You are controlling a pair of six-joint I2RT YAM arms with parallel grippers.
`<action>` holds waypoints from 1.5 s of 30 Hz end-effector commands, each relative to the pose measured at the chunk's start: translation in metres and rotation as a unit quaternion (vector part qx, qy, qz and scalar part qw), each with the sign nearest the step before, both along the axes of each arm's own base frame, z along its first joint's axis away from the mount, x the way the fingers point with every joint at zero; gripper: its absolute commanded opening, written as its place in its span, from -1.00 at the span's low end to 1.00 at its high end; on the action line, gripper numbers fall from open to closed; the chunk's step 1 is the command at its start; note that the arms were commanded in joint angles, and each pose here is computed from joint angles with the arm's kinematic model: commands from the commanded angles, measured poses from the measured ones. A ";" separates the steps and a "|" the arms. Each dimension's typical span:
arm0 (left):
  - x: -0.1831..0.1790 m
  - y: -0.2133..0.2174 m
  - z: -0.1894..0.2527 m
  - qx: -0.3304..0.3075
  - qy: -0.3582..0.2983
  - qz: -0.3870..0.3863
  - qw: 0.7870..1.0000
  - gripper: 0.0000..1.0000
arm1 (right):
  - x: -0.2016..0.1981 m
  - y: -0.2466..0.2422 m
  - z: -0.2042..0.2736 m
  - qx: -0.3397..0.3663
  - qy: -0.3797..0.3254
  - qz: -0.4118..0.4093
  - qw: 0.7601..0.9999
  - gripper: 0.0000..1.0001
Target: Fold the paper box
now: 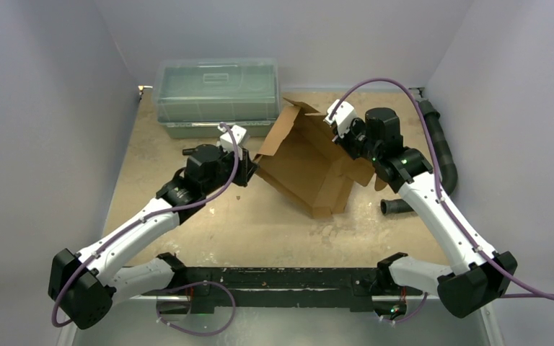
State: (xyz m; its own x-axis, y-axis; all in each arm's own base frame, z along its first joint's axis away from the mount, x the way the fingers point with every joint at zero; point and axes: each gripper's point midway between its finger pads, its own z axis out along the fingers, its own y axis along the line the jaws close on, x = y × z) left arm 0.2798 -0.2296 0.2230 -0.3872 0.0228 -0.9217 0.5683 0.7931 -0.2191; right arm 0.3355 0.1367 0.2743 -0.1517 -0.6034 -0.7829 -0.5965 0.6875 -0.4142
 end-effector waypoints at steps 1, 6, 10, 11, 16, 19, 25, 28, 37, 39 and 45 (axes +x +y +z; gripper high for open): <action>0.015 -0.007 0.029 -0.016 -0.042 0.001 0.999 -0.79 | 0.004 0.008 0.015 0.023 -0.019 0.010 1.000 -1.00; 0.019 -0.011 0.028 -0.017 -0.038 -0.001 0.999 -1.00 | 0.003 0.009 0.015 0.025 -0.018 0.013 0.999 -1.00; 0.025 -0.014 0.029 -0.014 -0.037 0.002 0.999 -1.00 | 0.001 0.012 0.015 0.029 -0.016 0.022 0.999 -1.00; 0.027 -0.014 0.030 -0.014 -0.037 0.005 0.999 -1.00 | 0.000 0.013 0.016 0.030 -0.015 0.025 0.999 -1.00; 0.039 -0.013 0.027 -0.004 -0.030 0.027 0.999 -1.00 | -0.006 0.017 0.019 0.039 -0.016 0.042 0.998 -1.00; 0.046 -0.006 0.022 0.005 -0.026 0.056 0.998 -1.00 | -0.009 0.019 0.020 0.043 -0.017 0.050 0.998 -1.00; 0.046 -0.004 0.021 -0.006 -0.021 0.068 0.997 -1.00 | -0.005 0.013 0.017 0.040 -0.020 0.026 0.999 -1.00; 0.038 -0.005 0.028 -0.021 -0.017 0.057 0.998 -1.00 | -0.002 0.010 0.015 0.041 -0.018 0.012 0.999 -1.00; 0.008 0.010 0.028 -0.040 0.014 0.058 0.997 -0.90 | 0.001 0.004 0.013 0.036 -0.020 -0.001 0.999 -1.00; 0.003 0.013 0.031 -0.045 0.016 0.057 0.997 -0.84 | 0.001 0.005 0.012 0.035 -0.020 0.000 0.999 -1.00; -0.012 0.015 0.045 -0.055 0.010 0.035 0.998 -0.48 | 0.002 0.007 0.012 0.035 -0.020 0.006 0.999 -1.00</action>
State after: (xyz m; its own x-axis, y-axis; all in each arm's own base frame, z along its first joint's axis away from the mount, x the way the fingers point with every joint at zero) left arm 0.2783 -0.2169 0.2615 -0.3944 -0.0969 -0.9138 0.4894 0.8195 -0.2982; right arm 0.3322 0.1434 0.2691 -0.1584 -0.5757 -0.8022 -0.6199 0.6903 -0.3730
